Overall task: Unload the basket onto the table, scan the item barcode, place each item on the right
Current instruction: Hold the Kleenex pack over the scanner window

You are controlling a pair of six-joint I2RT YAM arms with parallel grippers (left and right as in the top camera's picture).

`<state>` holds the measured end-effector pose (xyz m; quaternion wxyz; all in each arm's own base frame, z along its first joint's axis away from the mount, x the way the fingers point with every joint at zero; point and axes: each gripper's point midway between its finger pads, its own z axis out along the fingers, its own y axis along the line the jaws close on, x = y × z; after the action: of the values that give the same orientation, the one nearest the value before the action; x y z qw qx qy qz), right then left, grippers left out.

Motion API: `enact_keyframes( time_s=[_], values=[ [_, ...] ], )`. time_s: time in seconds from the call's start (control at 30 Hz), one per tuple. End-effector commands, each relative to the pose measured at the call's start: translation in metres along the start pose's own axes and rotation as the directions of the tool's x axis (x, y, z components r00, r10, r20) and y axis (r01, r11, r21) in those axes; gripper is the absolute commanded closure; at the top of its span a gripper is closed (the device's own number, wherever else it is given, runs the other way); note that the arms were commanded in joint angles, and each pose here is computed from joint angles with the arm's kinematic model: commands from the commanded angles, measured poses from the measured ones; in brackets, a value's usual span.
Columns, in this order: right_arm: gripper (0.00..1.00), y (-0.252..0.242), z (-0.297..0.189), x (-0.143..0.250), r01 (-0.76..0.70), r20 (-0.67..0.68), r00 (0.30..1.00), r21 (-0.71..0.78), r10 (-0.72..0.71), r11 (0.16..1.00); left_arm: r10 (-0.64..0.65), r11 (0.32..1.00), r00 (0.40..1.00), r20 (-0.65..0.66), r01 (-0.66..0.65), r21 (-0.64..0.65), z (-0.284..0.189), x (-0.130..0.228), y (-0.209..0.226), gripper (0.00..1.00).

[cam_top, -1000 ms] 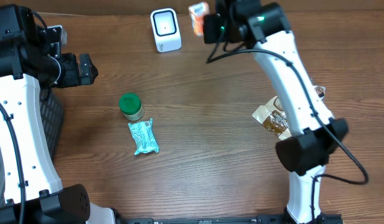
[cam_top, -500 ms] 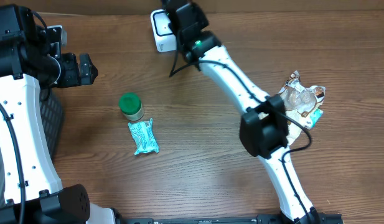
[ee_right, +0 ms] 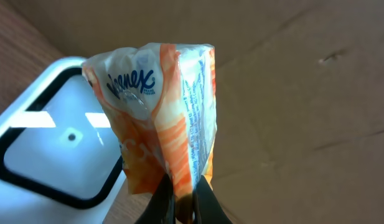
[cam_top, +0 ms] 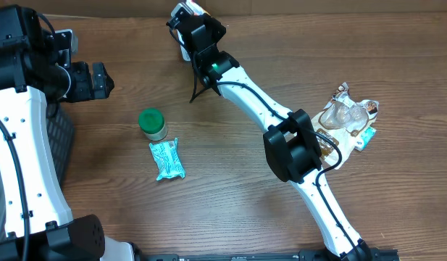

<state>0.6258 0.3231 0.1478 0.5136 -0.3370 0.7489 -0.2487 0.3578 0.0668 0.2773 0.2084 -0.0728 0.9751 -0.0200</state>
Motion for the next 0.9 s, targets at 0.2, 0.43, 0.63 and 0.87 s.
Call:
enact_keyframes(
  time_s=[0.2, 0.43, 0.63, 0.87],
  values=[
    [0.96, 0.007, 0.002, 0.003, 0.025, 0.004, 1.000, -0.031, -0.025, 0.999, 0.024, 1.000, 1.000, -0.001, -0.024, 0.000, 0.002, -0.001, -0.001, 0.01],
    [0.96, 0.018, 0.007, 0.017, 0.052, -0.015, 0.998, -0.047, -0.053, 0.998, 0.024, 1.000, 1.000, -0.001, -0.024, 0.000, 0.002, -0.001, -0.001, 0.00],
    [0.96, 0.021, 0.009, 0.024, 0.107, -0.027, 0.994, -0.046, -0.109, 0.993, 0.024, 1.000, 1.000, -0.001, -0.024, 0.000, 0.002, -0.001, -0.001, 0.00],
    [0.96, 0.006, 0.009, 0.020, 0.127, -0.032, 0.992, 0.030, -0.126, 0.992, 0.024, 1.000, 1.000, -0.001, -0.024, 0.000, 0.002, -0.001, -0.001, 0.01]
  ],
)
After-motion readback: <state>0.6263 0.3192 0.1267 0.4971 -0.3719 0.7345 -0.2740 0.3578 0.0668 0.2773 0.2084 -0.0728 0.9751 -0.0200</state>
